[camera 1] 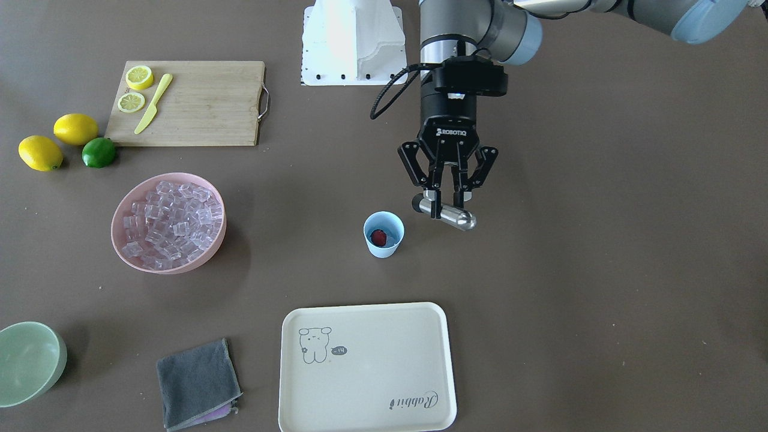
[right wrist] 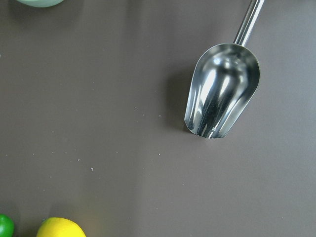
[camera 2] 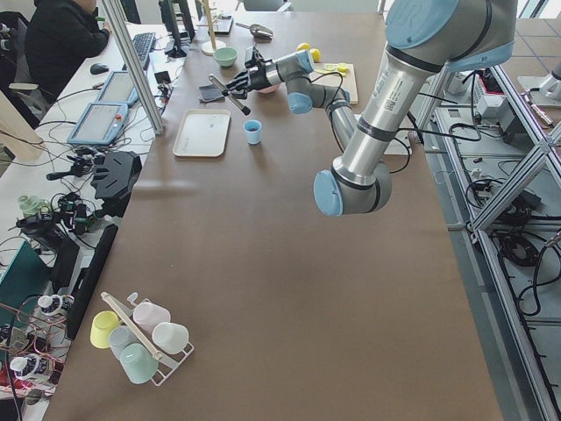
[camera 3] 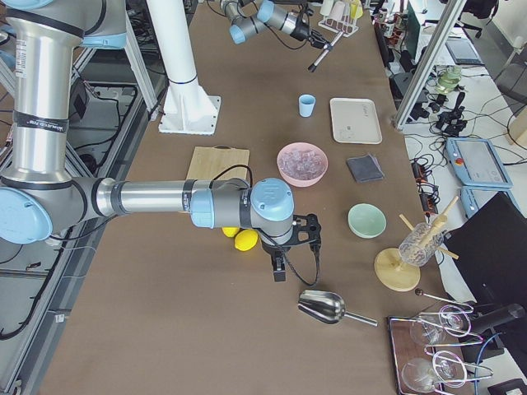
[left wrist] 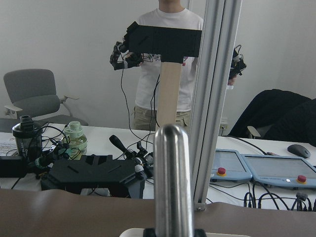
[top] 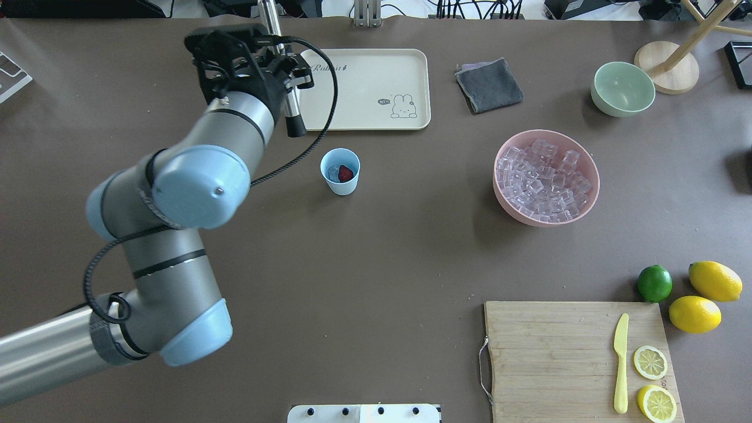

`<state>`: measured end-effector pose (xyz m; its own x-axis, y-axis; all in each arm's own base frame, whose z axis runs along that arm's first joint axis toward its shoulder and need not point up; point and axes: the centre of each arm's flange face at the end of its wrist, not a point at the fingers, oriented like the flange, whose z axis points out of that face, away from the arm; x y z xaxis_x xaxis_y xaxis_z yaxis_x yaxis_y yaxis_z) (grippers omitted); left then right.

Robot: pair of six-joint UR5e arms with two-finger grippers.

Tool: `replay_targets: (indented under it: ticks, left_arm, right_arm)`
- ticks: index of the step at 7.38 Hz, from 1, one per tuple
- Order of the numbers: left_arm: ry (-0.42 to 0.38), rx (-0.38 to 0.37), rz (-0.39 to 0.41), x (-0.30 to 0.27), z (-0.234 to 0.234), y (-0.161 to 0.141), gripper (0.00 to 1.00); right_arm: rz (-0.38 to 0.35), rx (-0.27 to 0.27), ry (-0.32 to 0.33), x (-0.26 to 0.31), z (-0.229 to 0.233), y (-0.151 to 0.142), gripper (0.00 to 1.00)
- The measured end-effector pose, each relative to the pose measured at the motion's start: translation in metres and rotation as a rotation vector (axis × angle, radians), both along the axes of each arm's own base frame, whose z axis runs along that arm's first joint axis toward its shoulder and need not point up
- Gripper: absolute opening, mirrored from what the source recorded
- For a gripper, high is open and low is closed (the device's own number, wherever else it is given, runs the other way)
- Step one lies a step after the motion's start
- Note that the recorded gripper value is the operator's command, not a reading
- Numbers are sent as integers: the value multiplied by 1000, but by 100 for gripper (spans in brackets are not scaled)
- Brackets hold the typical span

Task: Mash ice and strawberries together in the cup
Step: 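Lift the muddler out of the cup and carry it back with the left gripper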

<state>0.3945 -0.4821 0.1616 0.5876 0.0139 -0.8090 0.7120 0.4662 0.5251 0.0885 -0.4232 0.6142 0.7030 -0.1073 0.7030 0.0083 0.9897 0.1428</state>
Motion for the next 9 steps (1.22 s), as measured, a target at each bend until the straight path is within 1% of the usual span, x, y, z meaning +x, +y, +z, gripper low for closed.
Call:
replay_targets:
  ticks: [2,3,4,5,6,7,8,9]
  left_arm:
    - [16,-169,245,-92,67,-34,24]
    - [-8,-253,374,-133,109,-51,24]
    - [-44,-334,472,-161,163,-55,24]
    - [-108,-409,544,-177,230,-49,24]
    - [-174,-462,595,-186,285,-40,25]
    - [-209,-509,633,-188,325,-35,26]
    - [-224,-543,679,-186,359,-33,26]
    - [-240,-557,721,-183,390,-33,27]
  right_arm:
    - [0,6,0,0,-3,0,99]
    - [0,8,0,0,-4,0,99]
    - [0,9,-5,0,-5,0,99]
    - [-1,10,-13,-1,-6,0,99]
    - [-1,11,-17,-1,-7,0,99]
    - [-1,13,-19,-1,-7,0,99]
    - [-2,13,-19,-1,-7,0,99]
    - [-2,13,-19,-1,-7,0,99]
